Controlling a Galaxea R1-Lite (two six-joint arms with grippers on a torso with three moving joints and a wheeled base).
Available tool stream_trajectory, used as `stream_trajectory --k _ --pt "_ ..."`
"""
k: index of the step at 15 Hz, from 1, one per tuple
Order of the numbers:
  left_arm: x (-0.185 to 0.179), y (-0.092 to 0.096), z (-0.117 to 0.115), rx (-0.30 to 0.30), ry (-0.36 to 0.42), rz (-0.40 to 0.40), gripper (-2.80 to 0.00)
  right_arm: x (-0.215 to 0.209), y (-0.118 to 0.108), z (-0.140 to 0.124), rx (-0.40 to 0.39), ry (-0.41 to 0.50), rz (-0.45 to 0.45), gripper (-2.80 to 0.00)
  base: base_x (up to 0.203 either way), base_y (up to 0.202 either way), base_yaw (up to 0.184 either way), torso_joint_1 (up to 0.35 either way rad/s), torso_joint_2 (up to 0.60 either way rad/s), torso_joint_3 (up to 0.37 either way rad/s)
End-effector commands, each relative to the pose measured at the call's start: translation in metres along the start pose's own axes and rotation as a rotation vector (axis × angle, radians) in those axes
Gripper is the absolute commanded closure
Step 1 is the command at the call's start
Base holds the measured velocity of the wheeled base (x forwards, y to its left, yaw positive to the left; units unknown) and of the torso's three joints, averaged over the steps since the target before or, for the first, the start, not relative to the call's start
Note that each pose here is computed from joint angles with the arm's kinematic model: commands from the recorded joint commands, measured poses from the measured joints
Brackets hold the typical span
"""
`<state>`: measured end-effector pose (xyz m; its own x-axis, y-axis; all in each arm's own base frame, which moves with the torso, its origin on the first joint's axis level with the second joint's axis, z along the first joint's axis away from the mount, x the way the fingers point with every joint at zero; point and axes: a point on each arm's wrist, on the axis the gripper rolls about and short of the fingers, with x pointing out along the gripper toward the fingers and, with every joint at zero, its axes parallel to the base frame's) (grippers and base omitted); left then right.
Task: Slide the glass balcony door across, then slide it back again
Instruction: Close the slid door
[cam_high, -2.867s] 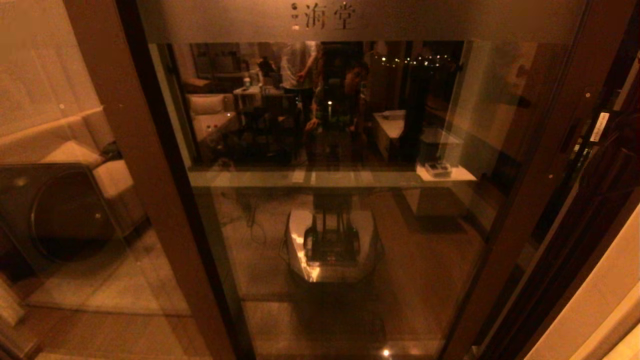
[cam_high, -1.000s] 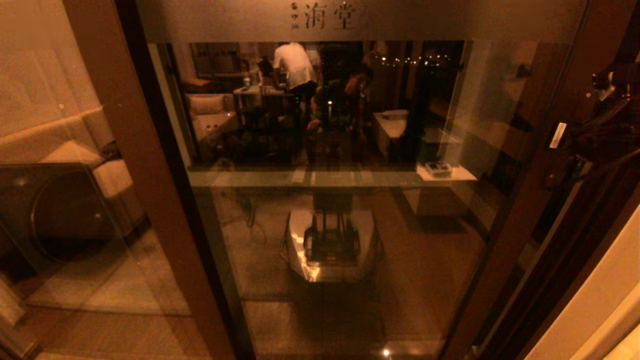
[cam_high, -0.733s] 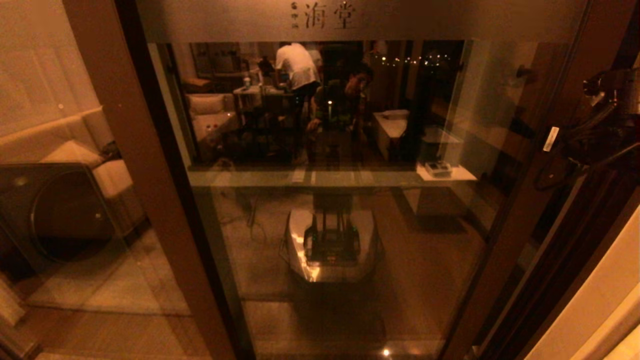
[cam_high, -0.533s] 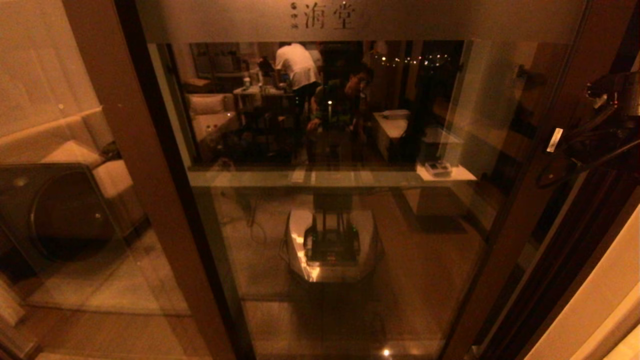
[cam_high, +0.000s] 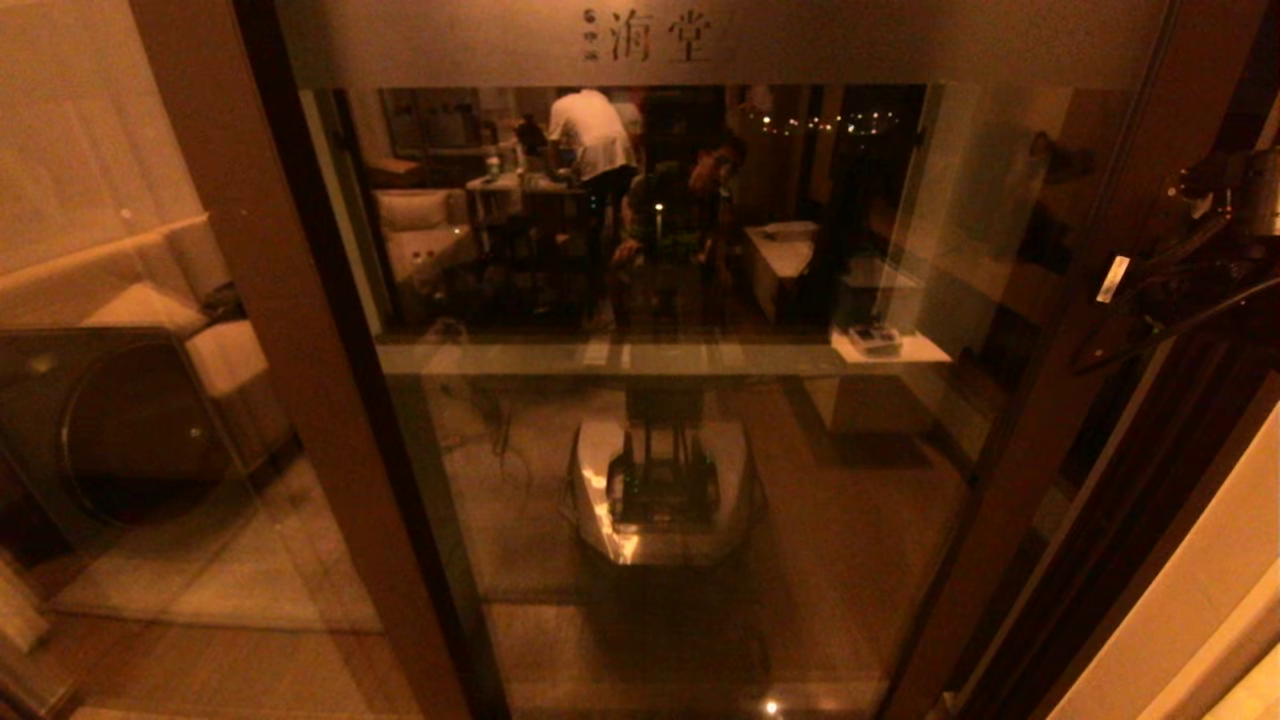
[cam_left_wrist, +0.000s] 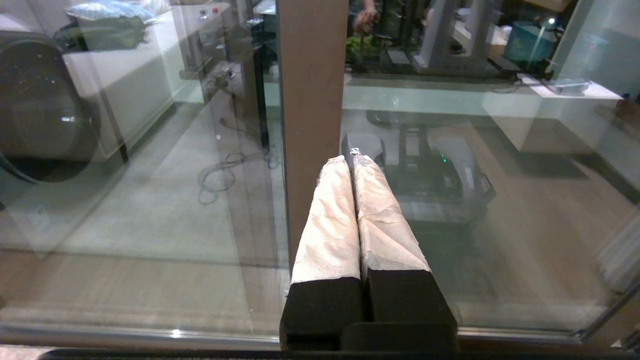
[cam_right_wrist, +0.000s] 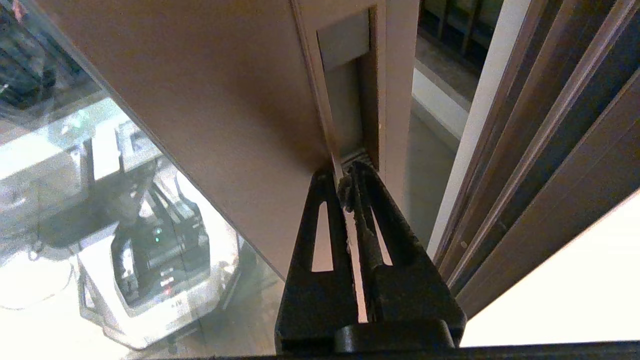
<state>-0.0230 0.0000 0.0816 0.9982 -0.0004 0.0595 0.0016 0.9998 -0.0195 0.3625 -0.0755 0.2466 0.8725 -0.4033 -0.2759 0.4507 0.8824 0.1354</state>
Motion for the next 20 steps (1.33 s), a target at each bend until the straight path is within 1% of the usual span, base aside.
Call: stream_trajectory --k 1,4,13,17,20 --pt "0.001 0.0 -0.006 0.0 0.021 0.001 0.0 0.009 0.0 -0.007 -0.003 0.016 -0.008 0.0 0.0 0.0 0.0 0.0 0.0 0.0" --pt "0.001 0.0 -0.006 0.0 0.02 0.001 0.0 0.024 -0.004 -0.01 0.008 -0.034 -0.05 0.0 0.0 0.0 0.0 0.0 0.0 0.0" --pt "0.001 0.0 -0.006 0.0 0.021 0.001 0.0 0.026 -0.014 -0.007 0.015 -0.042 -0.076 0.0 0.0 0.0 0.0 0.0 0.0 0.0" --pt "0.001 0.0 -0.006 0.0 0.02 0.001 0.0 0.022 -0.015 -0.005 0.018 -0.05 -0.077 0.0 0.0 0.0 0.0 0.0 0.0 0.0" --pt "0.001 0.0 -0.006 0.0 0.021 0.001 0.0 0.022 -0.023 -0.002 0.022 -0.06 -0.094 0.0 0.0 0.0 0.0 0.0 0.0 0.0"
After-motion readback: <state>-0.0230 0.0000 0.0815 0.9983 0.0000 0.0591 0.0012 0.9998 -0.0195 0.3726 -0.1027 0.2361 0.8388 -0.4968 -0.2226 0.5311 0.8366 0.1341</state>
